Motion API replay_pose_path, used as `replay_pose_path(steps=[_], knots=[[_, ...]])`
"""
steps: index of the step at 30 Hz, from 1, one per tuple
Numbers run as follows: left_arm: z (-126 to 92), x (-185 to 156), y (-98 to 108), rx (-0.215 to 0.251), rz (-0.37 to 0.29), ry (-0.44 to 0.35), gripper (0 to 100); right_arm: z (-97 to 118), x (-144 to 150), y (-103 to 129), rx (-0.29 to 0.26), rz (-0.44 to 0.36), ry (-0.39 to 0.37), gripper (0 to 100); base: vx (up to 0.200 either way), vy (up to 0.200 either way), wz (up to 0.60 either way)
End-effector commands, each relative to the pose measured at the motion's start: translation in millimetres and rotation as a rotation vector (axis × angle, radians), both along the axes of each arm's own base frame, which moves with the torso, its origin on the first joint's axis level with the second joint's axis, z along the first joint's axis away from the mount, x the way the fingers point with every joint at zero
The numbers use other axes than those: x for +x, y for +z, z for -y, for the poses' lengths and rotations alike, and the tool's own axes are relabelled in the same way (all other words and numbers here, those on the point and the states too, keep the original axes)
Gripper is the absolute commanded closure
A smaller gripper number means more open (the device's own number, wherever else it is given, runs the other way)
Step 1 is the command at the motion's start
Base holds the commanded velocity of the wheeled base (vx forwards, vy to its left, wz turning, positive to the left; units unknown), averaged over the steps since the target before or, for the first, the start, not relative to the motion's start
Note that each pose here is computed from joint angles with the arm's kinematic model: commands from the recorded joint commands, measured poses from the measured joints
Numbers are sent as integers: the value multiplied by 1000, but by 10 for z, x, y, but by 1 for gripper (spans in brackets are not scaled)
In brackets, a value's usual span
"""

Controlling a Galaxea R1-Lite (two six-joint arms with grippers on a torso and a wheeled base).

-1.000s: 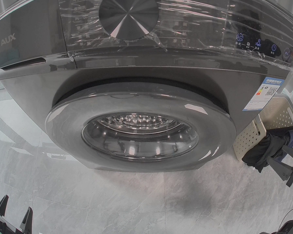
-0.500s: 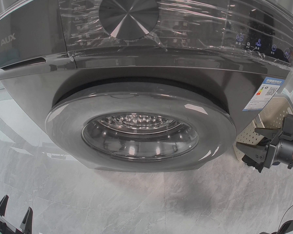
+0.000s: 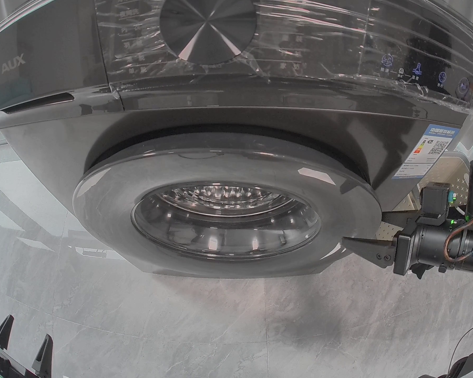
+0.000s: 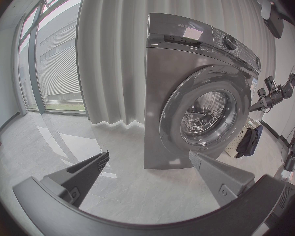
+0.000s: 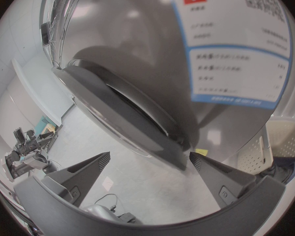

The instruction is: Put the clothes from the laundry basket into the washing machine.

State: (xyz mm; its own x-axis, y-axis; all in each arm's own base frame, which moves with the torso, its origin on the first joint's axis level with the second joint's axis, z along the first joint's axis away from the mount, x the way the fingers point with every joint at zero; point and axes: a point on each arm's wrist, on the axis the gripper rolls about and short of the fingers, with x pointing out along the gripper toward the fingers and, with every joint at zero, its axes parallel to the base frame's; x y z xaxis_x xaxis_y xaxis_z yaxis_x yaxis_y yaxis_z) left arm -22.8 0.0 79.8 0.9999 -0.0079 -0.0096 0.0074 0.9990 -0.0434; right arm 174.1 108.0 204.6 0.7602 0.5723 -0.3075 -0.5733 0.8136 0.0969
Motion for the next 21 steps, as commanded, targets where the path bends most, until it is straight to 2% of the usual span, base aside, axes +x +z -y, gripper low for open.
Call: replay_pose_path(steps=[1,5,11,18,19,21], knots=[[0,-2,-45,-1,0,0,0,-93,4,-81,8,-53,27,0,0,0,0],[0,-2,-44,-3,2,0,0,-74,-97,-191,-11,-83,45,0,0,0,0],[0,-2,-44,0,2,0,0,159,-437,-300,-19,-77,50,0,0,0,0],[0,-3,-44,0,3,0,0,160,-406,-283,-12,-67,33,0,0,0,0],[0,-3,-44,0,3,-1,0,104,-322,-268,-17,-75,34,0,0,0,0],[0,-2,-44,0,2,0,0,60,-282,-265,-20,-80,43,0,-200,0,0]])
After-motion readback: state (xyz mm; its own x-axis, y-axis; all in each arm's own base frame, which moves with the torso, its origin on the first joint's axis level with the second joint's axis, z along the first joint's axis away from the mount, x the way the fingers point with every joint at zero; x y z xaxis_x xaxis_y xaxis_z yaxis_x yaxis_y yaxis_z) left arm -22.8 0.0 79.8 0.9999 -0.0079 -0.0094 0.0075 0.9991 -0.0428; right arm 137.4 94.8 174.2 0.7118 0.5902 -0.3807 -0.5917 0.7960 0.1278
